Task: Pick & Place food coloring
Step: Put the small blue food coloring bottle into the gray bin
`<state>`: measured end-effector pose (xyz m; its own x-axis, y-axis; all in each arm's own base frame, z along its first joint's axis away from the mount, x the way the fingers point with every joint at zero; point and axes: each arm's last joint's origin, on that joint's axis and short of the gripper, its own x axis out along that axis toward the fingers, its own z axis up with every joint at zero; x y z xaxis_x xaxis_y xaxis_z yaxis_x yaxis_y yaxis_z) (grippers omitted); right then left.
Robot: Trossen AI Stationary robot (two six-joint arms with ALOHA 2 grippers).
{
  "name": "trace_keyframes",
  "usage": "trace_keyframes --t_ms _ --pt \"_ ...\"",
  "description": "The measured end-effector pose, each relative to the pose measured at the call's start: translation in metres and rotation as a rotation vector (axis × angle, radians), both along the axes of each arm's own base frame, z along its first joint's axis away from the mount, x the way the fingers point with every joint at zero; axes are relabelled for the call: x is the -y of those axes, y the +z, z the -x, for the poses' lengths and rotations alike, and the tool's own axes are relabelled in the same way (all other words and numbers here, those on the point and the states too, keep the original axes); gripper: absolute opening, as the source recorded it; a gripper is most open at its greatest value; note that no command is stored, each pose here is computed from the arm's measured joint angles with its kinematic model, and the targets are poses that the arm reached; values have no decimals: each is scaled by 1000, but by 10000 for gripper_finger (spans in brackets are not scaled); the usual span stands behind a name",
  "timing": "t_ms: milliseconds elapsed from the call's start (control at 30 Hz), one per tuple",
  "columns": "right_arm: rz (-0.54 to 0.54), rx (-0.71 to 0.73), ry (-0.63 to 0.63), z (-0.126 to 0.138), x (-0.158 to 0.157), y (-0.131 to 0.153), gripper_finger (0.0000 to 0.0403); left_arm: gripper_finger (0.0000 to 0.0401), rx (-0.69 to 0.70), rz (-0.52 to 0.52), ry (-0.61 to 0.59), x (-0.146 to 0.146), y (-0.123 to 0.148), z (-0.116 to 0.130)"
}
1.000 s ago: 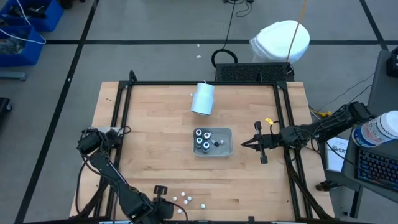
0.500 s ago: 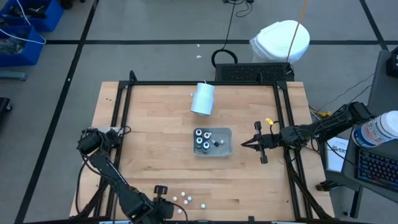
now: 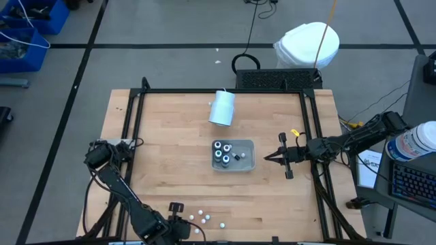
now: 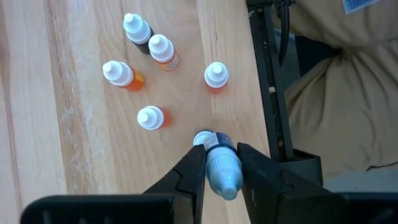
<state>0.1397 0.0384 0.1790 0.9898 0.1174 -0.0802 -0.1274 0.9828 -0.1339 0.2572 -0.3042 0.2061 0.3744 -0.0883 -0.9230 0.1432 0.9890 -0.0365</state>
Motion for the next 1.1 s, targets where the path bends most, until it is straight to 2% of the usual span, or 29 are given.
trace_keyframes --t_ms 733,967,1100 --pt "0 0 0 0 0 0 0 85 0 0 1 0 0 0" --pt "0 0 0 0 0 0 0 85 -52 77 127 -7 0 -8" --pt "0 0 0 0 0 0 0 85 -73 96 149 -13 0 -14"
